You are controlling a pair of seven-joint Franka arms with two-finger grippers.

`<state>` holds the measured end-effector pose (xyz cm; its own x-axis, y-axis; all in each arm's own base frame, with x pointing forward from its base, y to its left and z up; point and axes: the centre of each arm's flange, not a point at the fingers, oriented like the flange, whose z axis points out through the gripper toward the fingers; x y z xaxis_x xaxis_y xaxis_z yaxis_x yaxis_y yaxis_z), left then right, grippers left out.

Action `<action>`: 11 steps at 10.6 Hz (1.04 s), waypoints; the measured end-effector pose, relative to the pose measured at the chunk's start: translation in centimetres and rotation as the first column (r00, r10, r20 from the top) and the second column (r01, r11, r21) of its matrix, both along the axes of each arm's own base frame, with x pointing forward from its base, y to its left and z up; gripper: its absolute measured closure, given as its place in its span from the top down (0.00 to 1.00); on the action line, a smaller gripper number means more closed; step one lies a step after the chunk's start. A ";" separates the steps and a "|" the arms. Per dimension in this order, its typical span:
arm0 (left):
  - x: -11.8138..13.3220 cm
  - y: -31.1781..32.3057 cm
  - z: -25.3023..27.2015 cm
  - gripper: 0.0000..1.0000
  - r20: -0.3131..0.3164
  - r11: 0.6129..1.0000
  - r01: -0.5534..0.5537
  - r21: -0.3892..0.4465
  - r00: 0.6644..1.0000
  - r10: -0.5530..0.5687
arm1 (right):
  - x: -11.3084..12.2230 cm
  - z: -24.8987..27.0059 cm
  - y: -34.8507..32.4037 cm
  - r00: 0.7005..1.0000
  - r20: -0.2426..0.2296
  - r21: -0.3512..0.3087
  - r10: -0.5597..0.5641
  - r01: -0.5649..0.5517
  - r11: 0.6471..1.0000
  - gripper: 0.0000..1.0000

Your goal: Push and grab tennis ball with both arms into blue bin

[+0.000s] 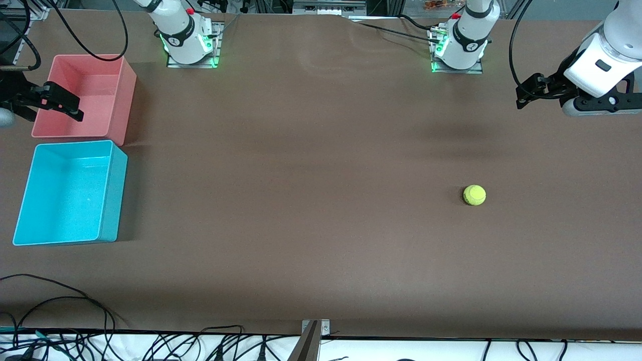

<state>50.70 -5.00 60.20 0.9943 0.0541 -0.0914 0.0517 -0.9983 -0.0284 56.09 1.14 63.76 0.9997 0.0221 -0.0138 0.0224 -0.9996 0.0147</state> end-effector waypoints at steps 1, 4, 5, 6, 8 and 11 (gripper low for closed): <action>0.0 0.0 0.0 1.00 0.000 1.000 0.000 0.000 1.000 0.000 | 0.0 0.0 0.1 1.000 -0.001 0.000 0.002 -0.002 1.000 1.00; 0.0 0.0 0.0 1.00 0.000 1.000 0.000 0.000 1.000 0.000 | 0.0 -0.2 0.1 1.000 -0.005 0.000 0.029 -0.029 1.000 1.00; 0.0 0.0 0.0 1.00 0.000 1.000 0.000 0.000 1.000 0.000 | 0.0 -0.3 0.1 1.000 -0.008 0.001 0.029 -0.029 1.000 1.00; 0.0 0.0 0.0 1.00 0.000 1.000 0.000 0.000 1.000 0.000 | 0.0 -0.7 0.1 0.999 -0.014 0.001 0.029 -0.029 1.000 1.00; 0.0 0.1 0.0 1.00 0.000 1.000 -0.001 0.000 1.000 0.001 | 0.0 -1.2 0.1 0.999 -0.024 0.005 0.028 -0.028 1.000 1.00; 0.0 0.1 0.0 1.00 0.000 1.000 -0.002 0.000 1.000 0.002 | 0.1 -1.5 -1.1 1.000 -0.024 0.005 0.005 -0.005 1.000 1.00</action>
